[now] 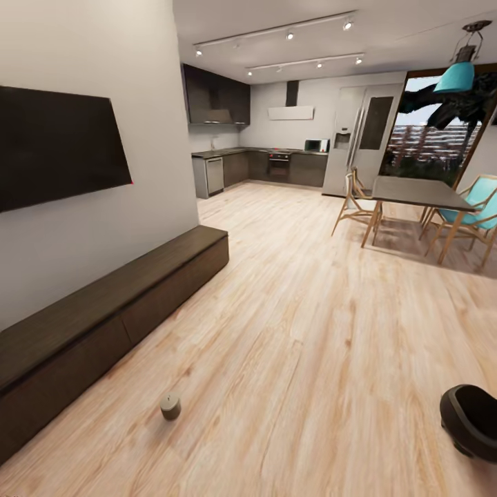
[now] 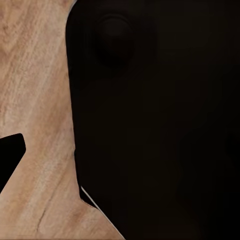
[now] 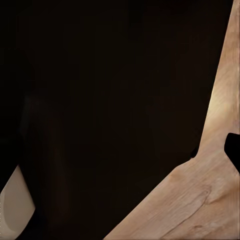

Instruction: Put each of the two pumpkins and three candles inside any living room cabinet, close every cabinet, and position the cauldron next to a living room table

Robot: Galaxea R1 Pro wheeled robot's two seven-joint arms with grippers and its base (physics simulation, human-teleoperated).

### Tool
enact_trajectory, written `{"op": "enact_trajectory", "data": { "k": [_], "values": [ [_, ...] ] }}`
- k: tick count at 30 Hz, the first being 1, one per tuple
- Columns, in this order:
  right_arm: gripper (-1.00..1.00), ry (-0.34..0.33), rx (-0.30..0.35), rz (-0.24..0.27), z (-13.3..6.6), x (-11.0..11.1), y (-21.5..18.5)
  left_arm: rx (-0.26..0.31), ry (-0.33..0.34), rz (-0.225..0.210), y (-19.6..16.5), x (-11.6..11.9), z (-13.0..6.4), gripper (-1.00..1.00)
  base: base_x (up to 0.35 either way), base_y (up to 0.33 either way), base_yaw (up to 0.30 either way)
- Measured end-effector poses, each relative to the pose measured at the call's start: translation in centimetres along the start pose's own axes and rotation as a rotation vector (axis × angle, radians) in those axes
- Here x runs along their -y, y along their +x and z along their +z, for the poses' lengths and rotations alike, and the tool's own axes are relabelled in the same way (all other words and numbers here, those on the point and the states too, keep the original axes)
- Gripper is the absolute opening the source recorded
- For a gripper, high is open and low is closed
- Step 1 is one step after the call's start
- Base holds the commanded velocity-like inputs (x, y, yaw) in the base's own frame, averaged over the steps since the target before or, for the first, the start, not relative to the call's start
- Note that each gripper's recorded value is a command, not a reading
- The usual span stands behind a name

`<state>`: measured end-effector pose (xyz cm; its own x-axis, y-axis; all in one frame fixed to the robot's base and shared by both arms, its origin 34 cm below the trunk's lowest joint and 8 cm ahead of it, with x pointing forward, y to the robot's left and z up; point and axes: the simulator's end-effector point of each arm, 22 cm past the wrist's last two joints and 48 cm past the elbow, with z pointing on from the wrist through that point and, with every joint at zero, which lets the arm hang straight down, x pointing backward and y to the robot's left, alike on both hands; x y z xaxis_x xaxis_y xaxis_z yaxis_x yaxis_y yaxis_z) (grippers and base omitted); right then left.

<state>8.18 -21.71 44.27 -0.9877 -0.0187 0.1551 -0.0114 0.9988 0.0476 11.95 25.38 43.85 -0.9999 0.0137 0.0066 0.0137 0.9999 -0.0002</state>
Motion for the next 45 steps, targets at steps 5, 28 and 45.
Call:
{"op": "enact_trajectory", "data": {
  "k": [5, 28, 45],
  "values": [
    [1.0, 0.0, 0.0, 0.0, 0.0, -0.04, 0.0, 0.006, -0.001, 0.0, -0.13, -0.06, 0.0, 1.0, 0.227, -0.207, 0.257],
    [1.0, -0.001, -0.002, 0.0, 0.01, -0.05, 0.06, 0.036, 0.0, 0.001, -0.82, 0.02, -0.01, 1.0, 0.028, -0.033, 0.279],
    [1.0, -0.001, -0.001, -0.003, 0.01, -0.07, 0.05, 0.037, 0.0, 0.001, -0.82, -0.02, -0.01, 1.0, 0.0, 0.0, 0.28]
  ]
}}
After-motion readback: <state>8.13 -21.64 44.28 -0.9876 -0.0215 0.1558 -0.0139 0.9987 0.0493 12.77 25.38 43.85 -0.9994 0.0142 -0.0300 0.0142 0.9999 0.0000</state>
